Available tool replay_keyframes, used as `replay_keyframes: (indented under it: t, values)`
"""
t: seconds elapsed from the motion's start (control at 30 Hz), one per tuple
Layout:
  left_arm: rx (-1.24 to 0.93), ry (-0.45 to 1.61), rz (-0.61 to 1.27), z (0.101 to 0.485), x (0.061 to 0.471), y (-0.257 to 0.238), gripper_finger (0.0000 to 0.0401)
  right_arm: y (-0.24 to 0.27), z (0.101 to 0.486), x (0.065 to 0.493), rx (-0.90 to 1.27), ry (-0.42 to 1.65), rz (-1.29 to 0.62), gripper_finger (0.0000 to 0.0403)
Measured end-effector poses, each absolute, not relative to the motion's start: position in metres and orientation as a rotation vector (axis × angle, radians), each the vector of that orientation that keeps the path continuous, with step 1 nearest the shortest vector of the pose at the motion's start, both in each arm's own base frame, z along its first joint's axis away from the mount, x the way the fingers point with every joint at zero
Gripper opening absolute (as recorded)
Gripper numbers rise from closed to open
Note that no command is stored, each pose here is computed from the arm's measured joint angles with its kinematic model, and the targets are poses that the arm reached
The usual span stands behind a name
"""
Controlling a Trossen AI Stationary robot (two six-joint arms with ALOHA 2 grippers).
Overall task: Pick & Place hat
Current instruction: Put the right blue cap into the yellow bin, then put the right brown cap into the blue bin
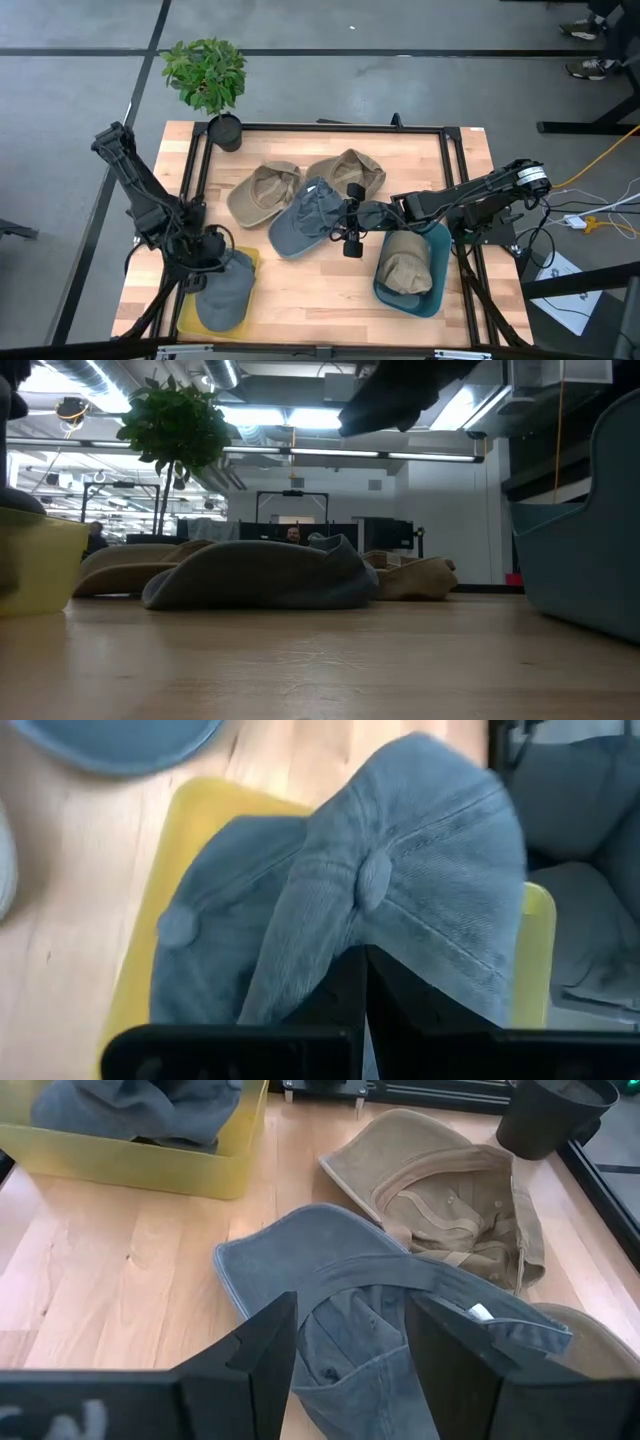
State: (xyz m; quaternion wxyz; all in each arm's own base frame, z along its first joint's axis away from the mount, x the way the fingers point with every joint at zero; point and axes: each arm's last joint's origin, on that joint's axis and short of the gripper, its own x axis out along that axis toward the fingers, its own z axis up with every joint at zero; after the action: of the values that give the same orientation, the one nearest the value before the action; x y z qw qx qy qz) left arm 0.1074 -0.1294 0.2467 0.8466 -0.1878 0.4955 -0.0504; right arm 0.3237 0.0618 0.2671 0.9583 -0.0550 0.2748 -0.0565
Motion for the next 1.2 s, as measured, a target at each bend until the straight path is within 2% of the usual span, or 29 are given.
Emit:
replay_keyframes:
  t: [0.2, 0.47, 0.57, 0.8, 0.93, 1.1, 1.2]
  values:
    - [-0.457, 1.133, -0.089, 0.242, 0.107, -0.133, 0.0001, 0.062, 0.266, 0.323, -0.115, 0.570, -0.115, 0.0185]
    - [-0.473, 1.258, 0.070, 0.233, 0.100, -0.125, 0.0001, 0.061, 0.264, 0.322, -0.116, 0.594, -0.117, 0.0185]
    - [-0.437, 1.236, 0.024, 0.236, 0.100, -0.125, 0.0004, 0.061, 0.262, 0.320, -0.104, 0.616, -0.123, 0.0185]
    - [-0.435, 1.020, -0.186, 0.268, 0.104, -0.126, 0.0002, 0.062, 0.262, 0.320, -0.101, 0.624, -0.123, 0.0185]
    - [-0.343, 0.854, -0.260, 0.291, 0.105, -0.124, 0.0005, 0.062, 0.262, 0.320, -0.102, 0.624, -0.122, 0.0185]
    - [-0.140, 0.611, -0.185, 0.306, 0.116, -0.119, 0.0002, 0.062, 0.262, 0.320, -0.101, 0.624, -0.122, 0.0185]
    - [-0.111, 0.588, -0.145, 0.307, 0.127, -0.113, 0.0004, 0.062, 0.262, 0.320, -0.099, 0.624, -0.123, 0.0185]
